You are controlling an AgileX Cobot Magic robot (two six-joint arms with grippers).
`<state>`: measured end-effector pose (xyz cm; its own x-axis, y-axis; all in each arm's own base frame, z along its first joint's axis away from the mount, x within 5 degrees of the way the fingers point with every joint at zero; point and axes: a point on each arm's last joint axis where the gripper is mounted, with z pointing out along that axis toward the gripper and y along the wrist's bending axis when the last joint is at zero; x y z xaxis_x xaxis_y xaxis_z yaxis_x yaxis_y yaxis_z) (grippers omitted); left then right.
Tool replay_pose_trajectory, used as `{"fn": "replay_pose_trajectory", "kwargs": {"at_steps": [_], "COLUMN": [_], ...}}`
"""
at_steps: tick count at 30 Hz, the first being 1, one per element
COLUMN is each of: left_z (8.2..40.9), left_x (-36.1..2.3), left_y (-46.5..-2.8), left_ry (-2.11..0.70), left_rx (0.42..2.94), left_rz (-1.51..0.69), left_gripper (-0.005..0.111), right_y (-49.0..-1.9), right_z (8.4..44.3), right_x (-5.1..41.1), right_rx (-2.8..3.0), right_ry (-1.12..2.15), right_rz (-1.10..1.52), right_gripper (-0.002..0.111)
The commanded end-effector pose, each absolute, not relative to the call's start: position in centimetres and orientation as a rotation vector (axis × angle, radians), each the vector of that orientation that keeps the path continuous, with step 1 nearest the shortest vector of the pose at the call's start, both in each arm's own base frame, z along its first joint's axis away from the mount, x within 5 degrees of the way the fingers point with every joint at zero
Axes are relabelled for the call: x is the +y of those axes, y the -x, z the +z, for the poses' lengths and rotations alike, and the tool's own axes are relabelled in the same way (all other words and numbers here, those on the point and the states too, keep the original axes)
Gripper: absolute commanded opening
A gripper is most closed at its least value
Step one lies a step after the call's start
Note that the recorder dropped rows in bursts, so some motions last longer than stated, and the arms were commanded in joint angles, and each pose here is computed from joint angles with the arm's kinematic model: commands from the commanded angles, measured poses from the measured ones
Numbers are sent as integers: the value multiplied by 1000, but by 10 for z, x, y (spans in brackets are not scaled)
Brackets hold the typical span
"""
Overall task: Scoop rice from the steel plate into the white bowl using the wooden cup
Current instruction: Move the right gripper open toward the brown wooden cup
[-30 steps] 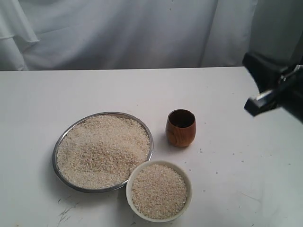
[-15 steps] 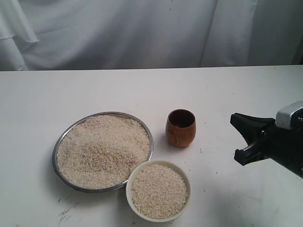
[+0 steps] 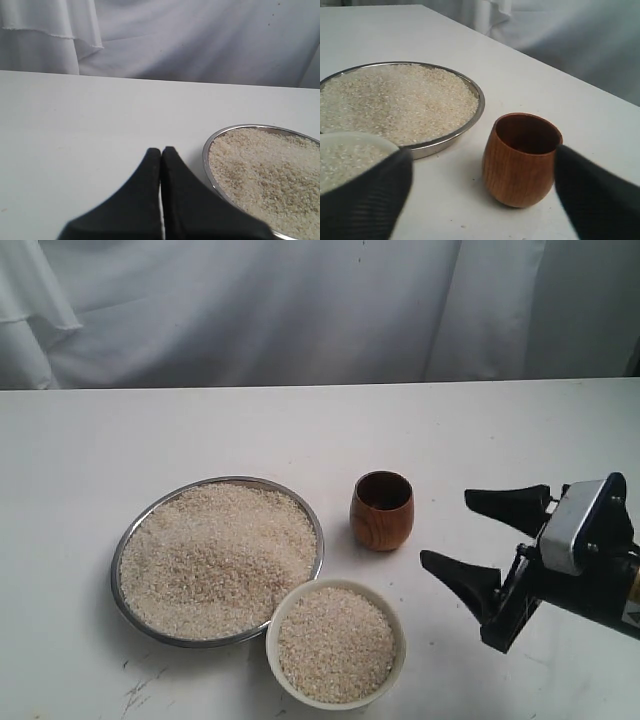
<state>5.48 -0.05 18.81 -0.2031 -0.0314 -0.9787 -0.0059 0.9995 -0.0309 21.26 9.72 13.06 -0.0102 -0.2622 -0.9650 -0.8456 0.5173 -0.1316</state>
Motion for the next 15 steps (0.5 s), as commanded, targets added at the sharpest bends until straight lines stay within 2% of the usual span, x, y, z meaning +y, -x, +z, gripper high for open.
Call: {"fn": "replay_pose_trajectory", "kwargs": {"at_steps": [1, 15], "left_z": [187, 187], "left_x": [-1, -1], "left_y": [-55, -55], "left_ry": [30, 30], "left_rx": [1768, 1768], "left_rz": [-27, -27], "left_gripper": [0, 0], "right_y": [-228, -285], "right_z": [128, 80], "right_x": [99, 110], "right_rx": [1529, 1597], "right_ry": [993, 978], "right_rz": [574, 693], "right_gripper": [105, 105]}}
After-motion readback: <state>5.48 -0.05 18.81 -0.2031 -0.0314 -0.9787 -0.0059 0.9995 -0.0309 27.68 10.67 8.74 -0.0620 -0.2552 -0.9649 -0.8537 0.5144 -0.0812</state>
